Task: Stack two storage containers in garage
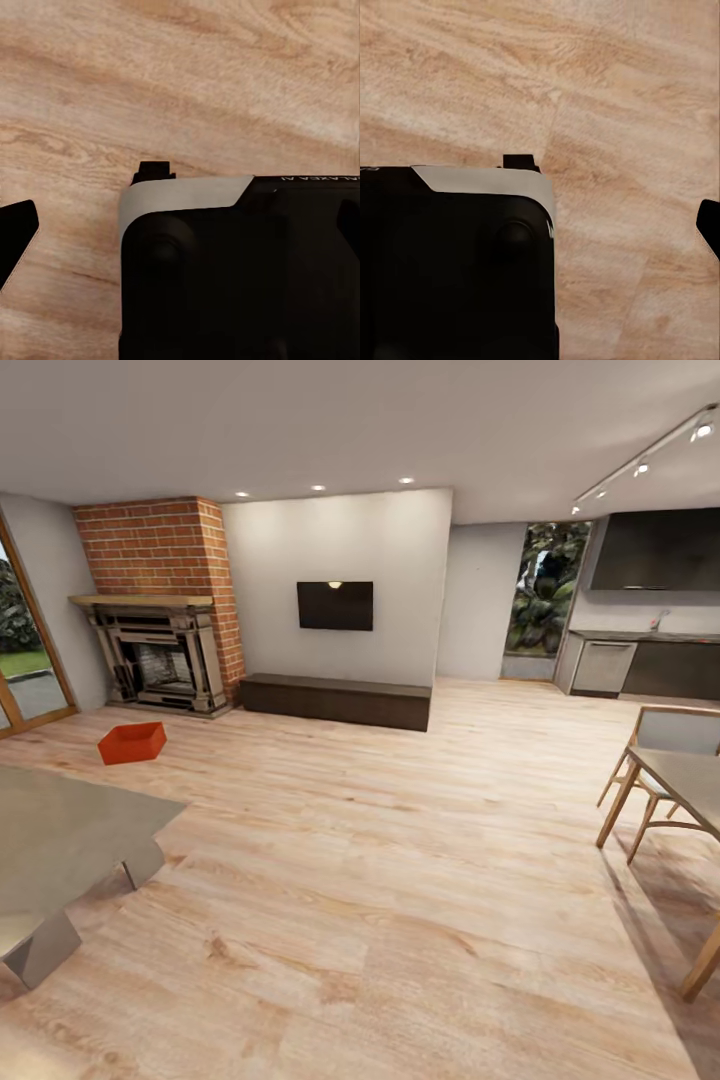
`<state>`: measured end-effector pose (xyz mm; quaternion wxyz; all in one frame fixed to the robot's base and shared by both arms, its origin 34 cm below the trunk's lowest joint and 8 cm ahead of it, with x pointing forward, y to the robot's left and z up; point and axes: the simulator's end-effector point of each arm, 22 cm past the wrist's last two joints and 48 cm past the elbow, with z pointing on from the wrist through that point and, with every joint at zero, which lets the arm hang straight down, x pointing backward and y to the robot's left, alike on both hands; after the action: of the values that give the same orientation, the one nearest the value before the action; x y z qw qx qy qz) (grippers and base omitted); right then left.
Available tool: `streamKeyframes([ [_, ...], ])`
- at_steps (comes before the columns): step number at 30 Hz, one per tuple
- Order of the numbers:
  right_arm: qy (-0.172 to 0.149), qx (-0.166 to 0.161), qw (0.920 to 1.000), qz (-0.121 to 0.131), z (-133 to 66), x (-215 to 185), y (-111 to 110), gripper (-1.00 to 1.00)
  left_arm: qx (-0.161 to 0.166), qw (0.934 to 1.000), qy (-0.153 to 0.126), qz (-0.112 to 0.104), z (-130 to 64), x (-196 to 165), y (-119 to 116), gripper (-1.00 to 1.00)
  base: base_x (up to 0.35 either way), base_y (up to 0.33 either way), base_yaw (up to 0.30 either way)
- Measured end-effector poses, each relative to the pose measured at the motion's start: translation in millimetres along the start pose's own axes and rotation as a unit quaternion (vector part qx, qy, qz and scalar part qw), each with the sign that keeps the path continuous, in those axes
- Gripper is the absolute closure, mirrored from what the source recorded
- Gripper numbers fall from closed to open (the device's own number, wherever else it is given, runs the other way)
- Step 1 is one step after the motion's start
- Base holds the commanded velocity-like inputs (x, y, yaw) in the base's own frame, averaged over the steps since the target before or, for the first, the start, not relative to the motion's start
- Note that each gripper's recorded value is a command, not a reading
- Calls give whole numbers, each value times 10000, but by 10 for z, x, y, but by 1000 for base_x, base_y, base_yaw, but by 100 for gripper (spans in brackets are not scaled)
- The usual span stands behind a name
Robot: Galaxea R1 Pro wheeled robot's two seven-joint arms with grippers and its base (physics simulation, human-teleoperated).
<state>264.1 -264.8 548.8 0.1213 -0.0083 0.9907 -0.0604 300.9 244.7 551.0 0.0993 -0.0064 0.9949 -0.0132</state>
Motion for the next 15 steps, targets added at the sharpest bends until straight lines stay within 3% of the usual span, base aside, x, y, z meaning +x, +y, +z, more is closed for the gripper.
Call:
streamKeyframes([
  [15, -1, 0, 10000, 0, 0, 0, 0, -100, 0, 10000, 0, 0, 0, 0, 0, -100, 321, 0, 0],
])
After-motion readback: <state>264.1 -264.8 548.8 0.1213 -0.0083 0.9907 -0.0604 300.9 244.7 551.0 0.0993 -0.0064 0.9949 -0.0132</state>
